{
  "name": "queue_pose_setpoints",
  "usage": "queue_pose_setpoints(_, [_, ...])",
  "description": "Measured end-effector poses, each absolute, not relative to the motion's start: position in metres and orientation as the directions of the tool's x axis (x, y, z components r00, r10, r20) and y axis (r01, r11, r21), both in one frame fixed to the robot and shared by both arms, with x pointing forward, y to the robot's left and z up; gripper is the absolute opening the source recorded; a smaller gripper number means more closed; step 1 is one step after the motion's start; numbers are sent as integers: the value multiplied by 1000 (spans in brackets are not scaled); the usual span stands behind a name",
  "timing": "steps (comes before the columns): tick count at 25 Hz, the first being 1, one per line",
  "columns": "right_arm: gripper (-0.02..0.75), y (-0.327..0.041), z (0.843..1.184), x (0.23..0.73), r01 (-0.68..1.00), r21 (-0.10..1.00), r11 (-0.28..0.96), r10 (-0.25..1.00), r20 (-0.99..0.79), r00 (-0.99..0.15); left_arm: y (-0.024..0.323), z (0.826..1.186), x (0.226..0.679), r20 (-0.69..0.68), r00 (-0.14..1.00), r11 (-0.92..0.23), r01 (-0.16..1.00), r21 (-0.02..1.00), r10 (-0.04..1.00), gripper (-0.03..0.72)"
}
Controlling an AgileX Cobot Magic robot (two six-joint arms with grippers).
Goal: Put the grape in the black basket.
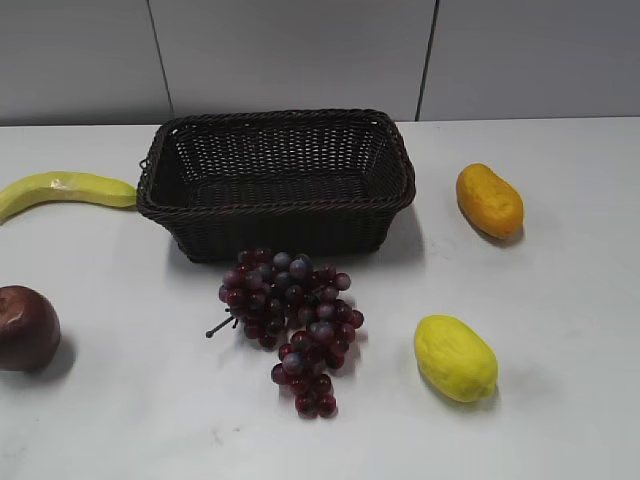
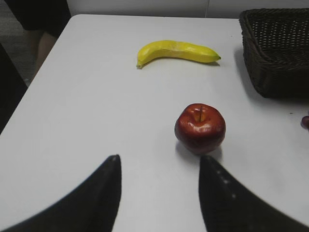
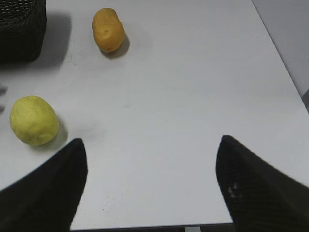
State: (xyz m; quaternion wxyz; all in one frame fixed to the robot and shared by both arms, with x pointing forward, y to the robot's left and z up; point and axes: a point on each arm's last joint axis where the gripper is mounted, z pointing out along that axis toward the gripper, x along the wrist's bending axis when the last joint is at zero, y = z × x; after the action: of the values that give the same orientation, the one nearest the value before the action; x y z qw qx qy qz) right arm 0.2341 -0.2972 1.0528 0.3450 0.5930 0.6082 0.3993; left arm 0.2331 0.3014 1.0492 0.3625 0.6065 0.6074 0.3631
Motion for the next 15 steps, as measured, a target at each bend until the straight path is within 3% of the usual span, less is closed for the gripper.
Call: queue_pose_setpoints(15, [628,-297,1053,234,447,894,-22,997,54,-59,301,1049,233,0,-2,1,474,881,1000,489])
